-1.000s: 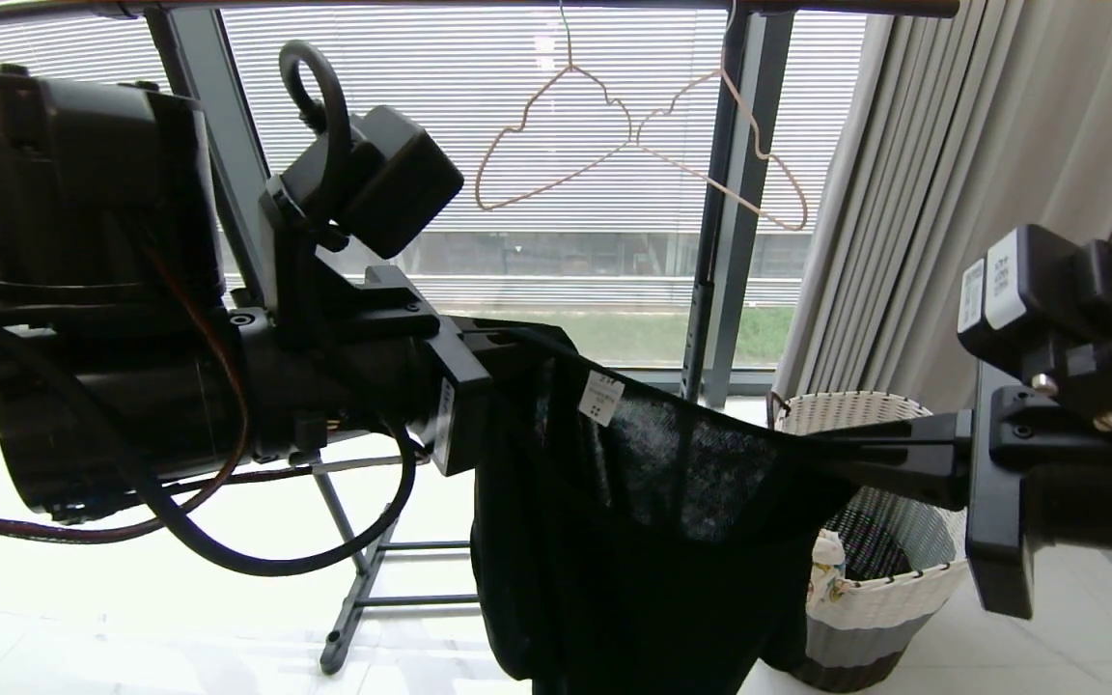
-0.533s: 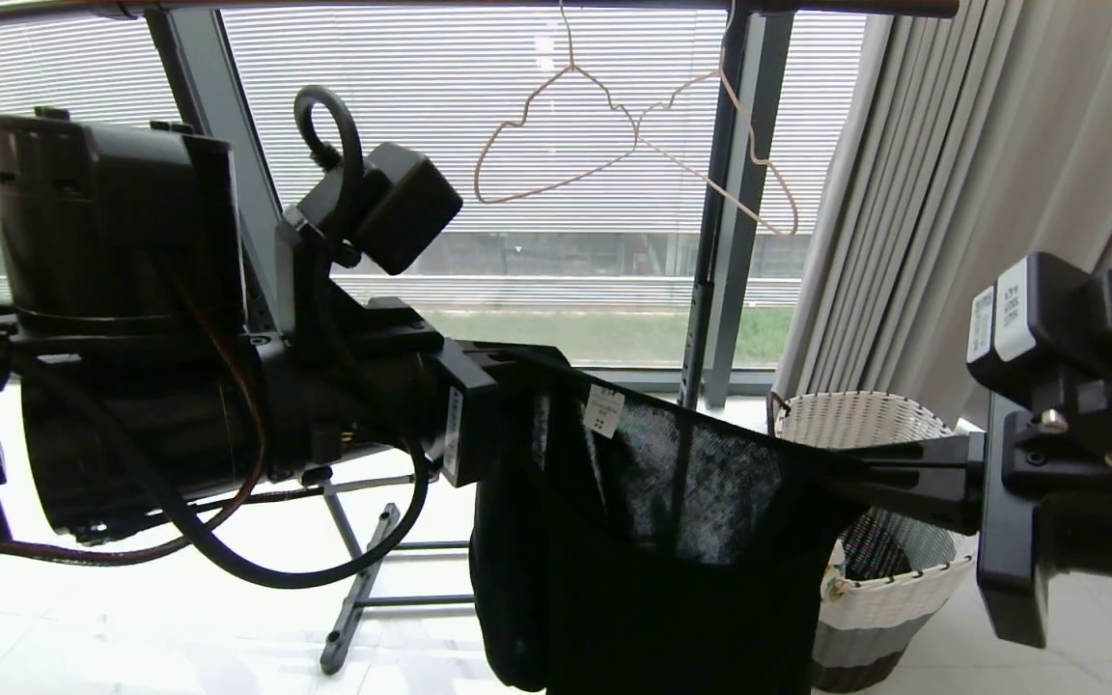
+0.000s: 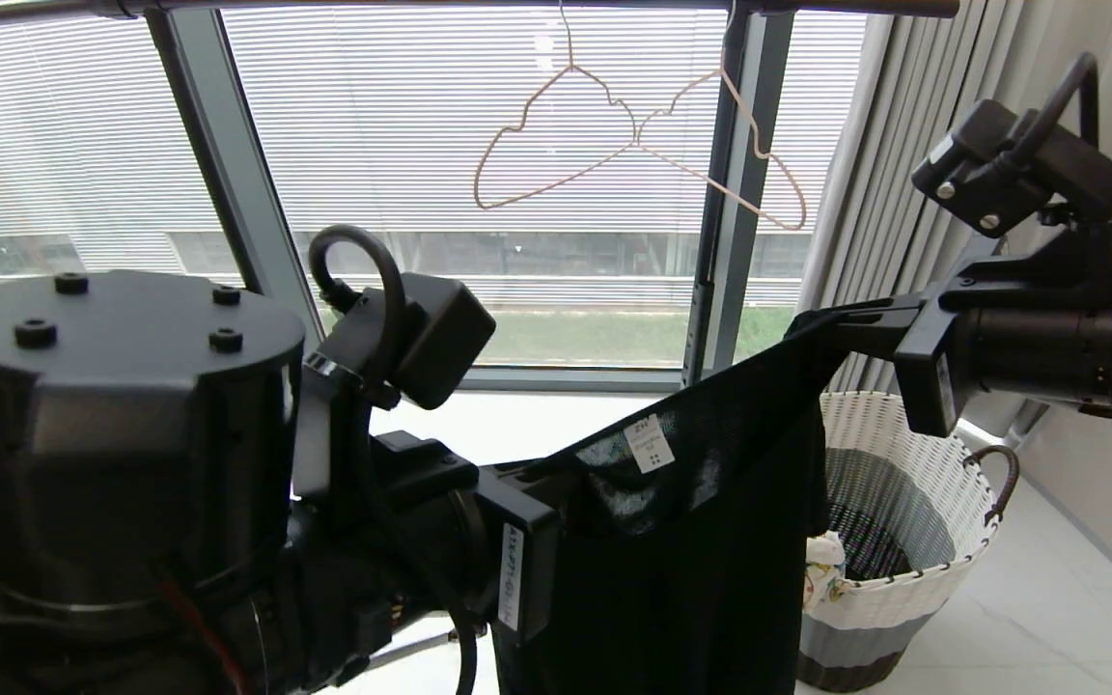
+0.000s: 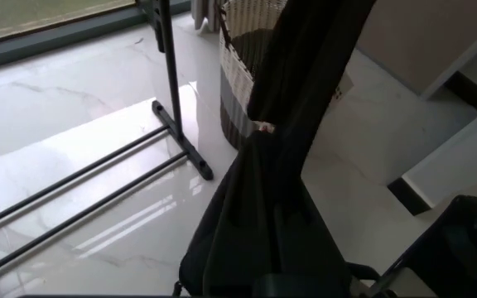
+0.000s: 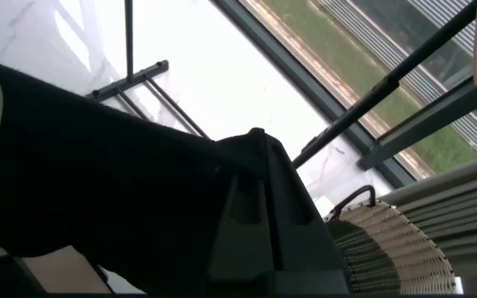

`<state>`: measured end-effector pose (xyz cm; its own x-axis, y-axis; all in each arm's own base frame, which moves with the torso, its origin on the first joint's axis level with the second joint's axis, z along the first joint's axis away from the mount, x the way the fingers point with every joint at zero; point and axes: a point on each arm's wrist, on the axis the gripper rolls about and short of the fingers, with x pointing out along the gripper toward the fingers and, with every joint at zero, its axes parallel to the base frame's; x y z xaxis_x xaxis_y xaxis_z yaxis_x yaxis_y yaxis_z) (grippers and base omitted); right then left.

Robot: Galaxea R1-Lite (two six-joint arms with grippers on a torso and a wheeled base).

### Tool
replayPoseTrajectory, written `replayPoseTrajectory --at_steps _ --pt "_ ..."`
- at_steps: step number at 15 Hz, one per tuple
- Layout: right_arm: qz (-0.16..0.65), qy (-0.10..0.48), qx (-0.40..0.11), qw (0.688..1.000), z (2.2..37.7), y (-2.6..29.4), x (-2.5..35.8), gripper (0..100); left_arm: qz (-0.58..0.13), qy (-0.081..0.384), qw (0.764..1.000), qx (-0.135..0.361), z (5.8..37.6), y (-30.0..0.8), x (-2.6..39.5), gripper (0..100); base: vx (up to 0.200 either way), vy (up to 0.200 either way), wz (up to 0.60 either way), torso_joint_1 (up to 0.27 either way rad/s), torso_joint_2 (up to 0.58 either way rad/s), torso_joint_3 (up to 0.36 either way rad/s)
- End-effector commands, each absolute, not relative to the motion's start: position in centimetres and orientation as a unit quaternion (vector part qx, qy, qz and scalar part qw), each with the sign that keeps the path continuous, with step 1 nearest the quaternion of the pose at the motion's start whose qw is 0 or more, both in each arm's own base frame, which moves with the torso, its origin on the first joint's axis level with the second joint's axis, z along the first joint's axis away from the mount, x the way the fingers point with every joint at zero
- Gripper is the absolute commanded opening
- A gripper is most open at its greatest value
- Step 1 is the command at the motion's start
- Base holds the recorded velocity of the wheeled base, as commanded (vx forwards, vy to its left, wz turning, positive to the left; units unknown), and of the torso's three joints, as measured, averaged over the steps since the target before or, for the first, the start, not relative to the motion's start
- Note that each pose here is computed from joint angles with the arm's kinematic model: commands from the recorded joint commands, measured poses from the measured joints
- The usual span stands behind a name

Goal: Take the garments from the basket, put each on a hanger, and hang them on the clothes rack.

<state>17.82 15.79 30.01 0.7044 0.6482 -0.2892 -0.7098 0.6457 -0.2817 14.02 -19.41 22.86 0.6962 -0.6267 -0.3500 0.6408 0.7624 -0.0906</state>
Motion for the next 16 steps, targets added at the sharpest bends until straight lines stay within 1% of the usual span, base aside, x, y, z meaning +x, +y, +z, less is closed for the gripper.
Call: replayPoseTrajectory --at_steps 1,5,9,10,13,16 --pt "0.375 0.09 -0.192 0.902 29.7 16.7 19.1 0 -0.363 0.188 0.912 0.032 22.3 -20.2 12.7 0 0.0 0.0 0.0 0.0 0.0 0.0" --pt "0.376 0.092 -0.193 0.902 29.6 16.7 18.9 0 -0.36 0.182 0.915 0.032 22.5 -20.0 12.3 0 0.0 0.0 0.0 0.0 0.0 0.0" --pt "0.377 0.099 -0.196 0.9 29.4 16.2 18.5 0 -0.33 0.172 0.928 0.024 22.6 -19.6 13.4 0 0.0 0.0 0.0 0.0 0.0 0.0" --pt "0.378 0.11 -0.2 0.897 29.3 15.9 18.0 100 -0.331 0.162 0.93 0.017 22.8 -19.7 13.5 0 0.0 0.0 0.0 0.0 0.0 0.0" --pt "0.393 0.121 -0.205 0.888 28.9 15.5 16.7 100 -0.327 0.166 0.93 0.02 22.5 -19.9 13.8 0 0.0 0.0 0.0 0.0 0.0 0.0" --pt "0.42 0.127 -0.212 0.874 27.8 15.2 14.6 100 -0.317 0.172 0.932 0.029 22.0 -20.1 14.3 0 0.0 0.0 0.0 0.0 0.0 0.0"
